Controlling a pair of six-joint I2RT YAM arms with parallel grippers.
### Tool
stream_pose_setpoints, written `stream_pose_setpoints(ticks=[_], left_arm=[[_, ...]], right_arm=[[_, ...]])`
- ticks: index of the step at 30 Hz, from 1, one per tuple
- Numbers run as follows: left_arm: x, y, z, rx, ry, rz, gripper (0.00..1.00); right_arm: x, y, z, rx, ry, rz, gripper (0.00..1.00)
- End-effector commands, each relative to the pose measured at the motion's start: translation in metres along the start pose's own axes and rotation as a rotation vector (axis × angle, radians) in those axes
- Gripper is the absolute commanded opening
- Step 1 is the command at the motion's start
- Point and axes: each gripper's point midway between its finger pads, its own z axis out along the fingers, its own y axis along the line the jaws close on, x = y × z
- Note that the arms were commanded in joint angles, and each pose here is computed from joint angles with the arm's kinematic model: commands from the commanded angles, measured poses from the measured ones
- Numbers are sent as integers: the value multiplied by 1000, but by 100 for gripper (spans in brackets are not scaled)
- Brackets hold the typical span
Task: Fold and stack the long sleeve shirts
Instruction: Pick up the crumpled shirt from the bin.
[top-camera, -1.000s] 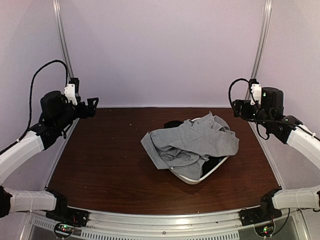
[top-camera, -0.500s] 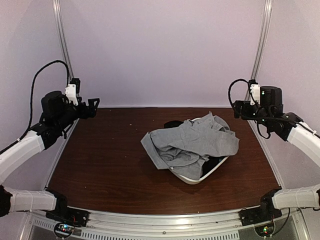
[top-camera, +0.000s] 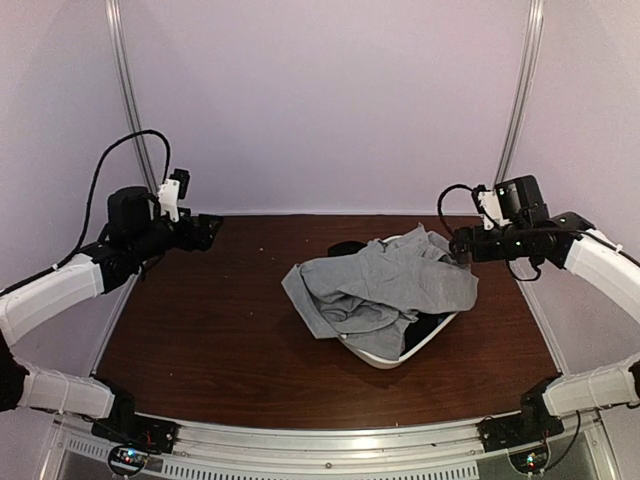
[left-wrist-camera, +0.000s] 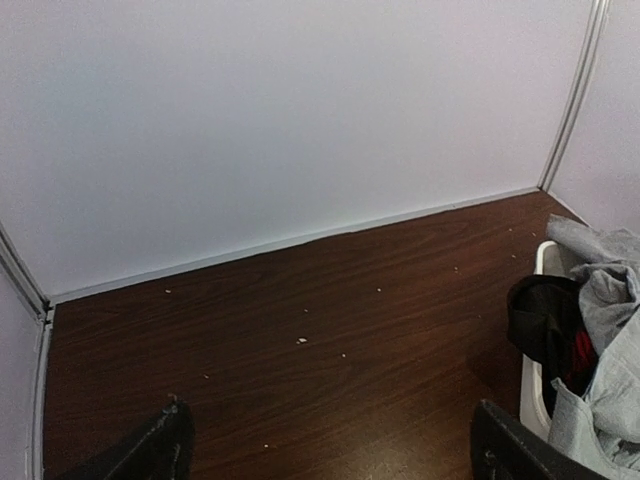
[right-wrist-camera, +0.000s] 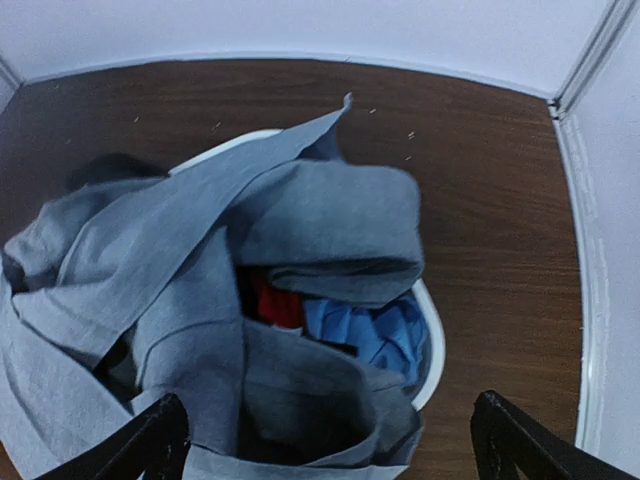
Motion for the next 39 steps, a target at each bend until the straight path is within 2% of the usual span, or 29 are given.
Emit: stream_pose_setpoints(ticks=[1,5,9,15,19,20,21,22,23,24,28,29,34,39], left_arm=[[-1,-47,6,186,21,69,98],[9,-85,4,323,40,109,98],[22,-123,-1,455,59,162,98],[27,-155,-2,524,76,179,98],[28,-167,1,539,87,171,98],[28,-168,3,533,89,164,98],[28,-171,3,534,93,163,98],[29,-173,4,533,95,163,98],[30,-175,5,532,98,167,98],[30,-179,5,537,98,170,98],[27,-194,1,579,65,163,98],[26,-198,-1,593,51,159,98],[6,-218,-14,689,-61,149,98],[-18,-227,-24,724,-175,182,98]], right_arm=[[41,61,0,-262,106,-16,100],[44,99,-11,-378,70,-68,100],[39,116,-13,-391,36,-114,100],[39,158,-3,-451,39,-219,100],[43,181,14,-411,49,-308,99],[45,187,18,-400,52,-342,95],[45,190,23,-376,50,-359,87],[45,189,31,-341,52,-369,74],[40,190,33,-324,42,-367,57],[35,192,34,-322,33,-366,46],[-2,214,7,-438,-80,-332,7],[-12,221,-4,-488,-111,-324,1],[-41,268,-58,-799,-175,-341,0],[-53,298,-105,-1065,-240,-367,6]])
